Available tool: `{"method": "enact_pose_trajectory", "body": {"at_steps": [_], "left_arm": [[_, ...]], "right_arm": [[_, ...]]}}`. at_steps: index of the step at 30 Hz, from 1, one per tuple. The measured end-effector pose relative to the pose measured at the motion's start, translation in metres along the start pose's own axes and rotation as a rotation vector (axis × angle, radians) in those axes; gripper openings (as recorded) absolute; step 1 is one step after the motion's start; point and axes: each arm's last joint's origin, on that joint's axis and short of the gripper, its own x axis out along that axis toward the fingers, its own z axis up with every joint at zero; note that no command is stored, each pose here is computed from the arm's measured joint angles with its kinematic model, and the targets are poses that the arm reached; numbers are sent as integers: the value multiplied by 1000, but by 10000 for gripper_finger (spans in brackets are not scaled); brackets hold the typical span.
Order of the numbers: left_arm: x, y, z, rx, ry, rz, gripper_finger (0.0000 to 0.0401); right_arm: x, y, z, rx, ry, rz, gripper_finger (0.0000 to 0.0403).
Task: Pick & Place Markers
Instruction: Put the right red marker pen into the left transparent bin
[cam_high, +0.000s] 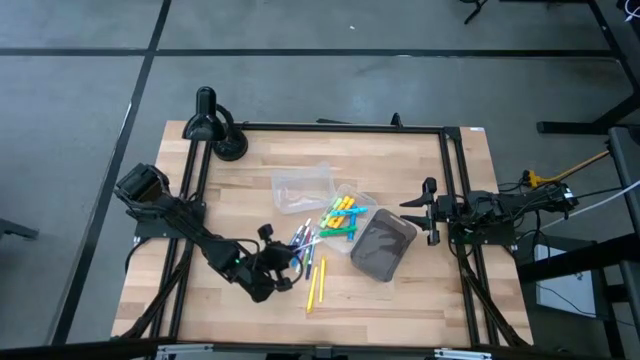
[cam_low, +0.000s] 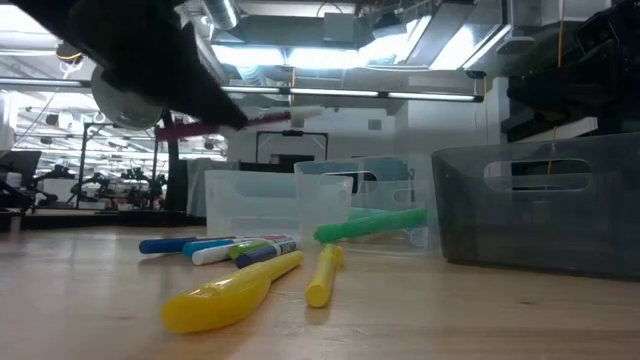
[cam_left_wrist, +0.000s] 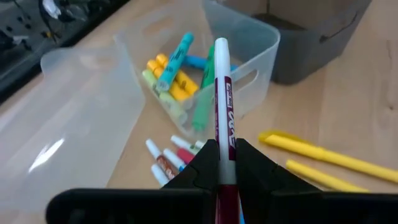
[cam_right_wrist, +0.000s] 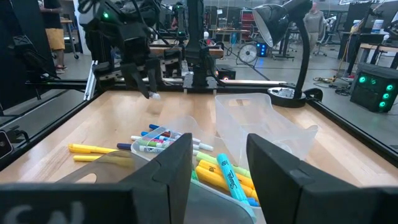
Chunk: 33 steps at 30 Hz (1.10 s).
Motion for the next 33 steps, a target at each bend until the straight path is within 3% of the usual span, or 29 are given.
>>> {"method": "enact_pose_trajectory", "body": {"at_steps": [15, 33], "left_arm": [[-2, -7, 29, 62, -59, 11, 28], [25, 13, 49, 69, -22, 48, 29]], "right_arm": [[0, 0, 0, 0, 0, 0, 152], [0, 0, 0, 0, 0, -1, 152]]}}
